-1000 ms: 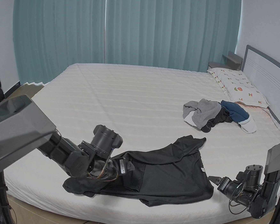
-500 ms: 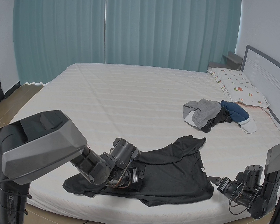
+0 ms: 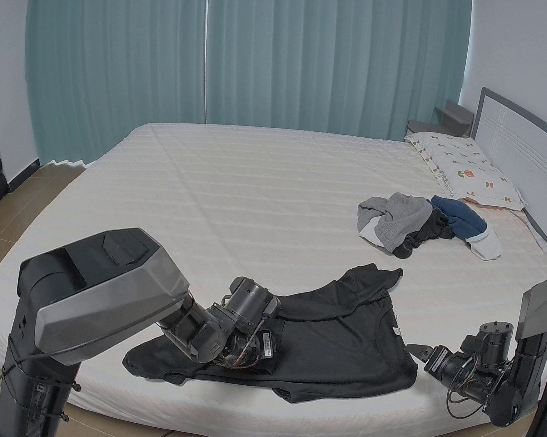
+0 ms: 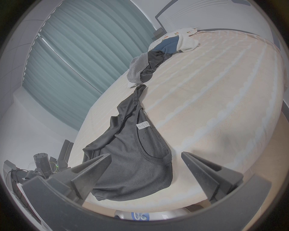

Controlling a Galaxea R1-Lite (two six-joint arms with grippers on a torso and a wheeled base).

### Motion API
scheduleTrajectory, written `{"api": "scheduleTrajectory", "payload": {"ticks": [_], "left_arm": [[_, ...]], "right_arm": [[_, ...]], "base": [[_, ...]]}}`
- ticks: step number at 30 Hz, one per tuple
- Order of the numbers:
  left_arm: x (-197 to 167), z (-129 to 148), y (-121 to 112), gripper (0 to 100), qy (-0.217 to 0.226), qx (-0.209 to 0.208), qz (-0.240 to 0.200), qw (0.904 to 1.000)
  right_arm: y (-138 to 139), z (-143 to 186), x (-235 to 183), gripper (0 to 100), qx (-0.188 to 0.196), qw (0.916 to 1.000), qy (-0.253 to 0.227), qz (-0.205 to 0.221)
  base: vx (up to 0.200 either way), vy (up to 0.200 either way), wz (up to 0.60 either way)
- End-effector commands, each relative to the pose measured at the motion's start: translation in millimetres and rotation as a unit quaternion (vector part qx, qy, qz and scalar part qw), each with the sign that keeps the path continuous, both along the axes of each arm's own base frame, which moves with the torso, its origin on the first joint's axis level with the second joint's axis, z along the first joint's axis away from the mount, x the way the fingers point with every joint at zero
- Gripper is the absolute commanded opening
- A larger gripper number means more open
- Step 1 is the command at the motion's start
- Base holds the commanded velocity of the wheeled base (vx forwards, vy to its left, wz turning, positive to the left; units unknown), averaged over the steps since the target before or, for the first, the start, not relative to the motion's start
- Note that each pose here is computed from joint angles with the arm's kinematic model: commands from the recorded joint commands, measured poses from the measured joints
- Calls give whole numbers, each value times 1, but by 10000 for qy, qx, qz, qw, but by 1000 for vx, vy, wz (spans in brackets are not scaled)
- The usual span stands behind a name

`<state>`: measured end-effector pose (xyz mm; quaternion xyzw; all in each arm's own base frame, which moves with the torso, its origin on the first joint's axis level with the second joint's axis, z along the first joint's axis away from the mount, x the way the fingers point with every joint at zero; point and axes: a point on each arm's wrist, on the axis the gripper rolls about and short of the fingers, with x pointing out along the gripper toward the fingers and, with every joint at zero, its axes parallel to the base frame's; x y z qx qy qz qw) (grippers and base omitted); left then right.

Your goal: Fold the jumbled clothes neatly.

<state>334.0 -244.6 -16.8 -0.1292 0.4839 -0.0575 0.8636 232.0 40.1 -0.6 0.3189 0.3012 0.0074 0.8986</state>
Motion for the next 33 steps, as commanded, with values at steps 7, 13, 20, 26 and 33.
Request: {"api": "scheduleTrajectory", "payload": {"ticks": [7, 13, 20, 26, 33], "left_arm": [[4, 10, 6, 0, -83, -111, 181, 9997], [15, 47, 24, 0, -435, -421, 522, 9968], [43, 77, 52, 0, -845, -802, 1107, 9870], [88, 101, 96, 0, -1329, -1186, 1895, 9656], [124, 83, 142, 0, -1403, -1098, 2430, 9535]], "right_arm": [[0, 0, 2, 100, 16, 10000, -69, 6], [5, -1, 2, 100, 12, 9999, -62, 92], [12, -4, -1, 100, 0, 9997, 38, 241], [16, -14, -1, 100, -75, 9993, 217, 311], [23, -25, -2, 100, -143, 9982, 398, 428]], "base": [[0, 0, 0], [0, 0, 0], [0, 0, 0], [0, 0, 0], [0, 0, 0]]}}
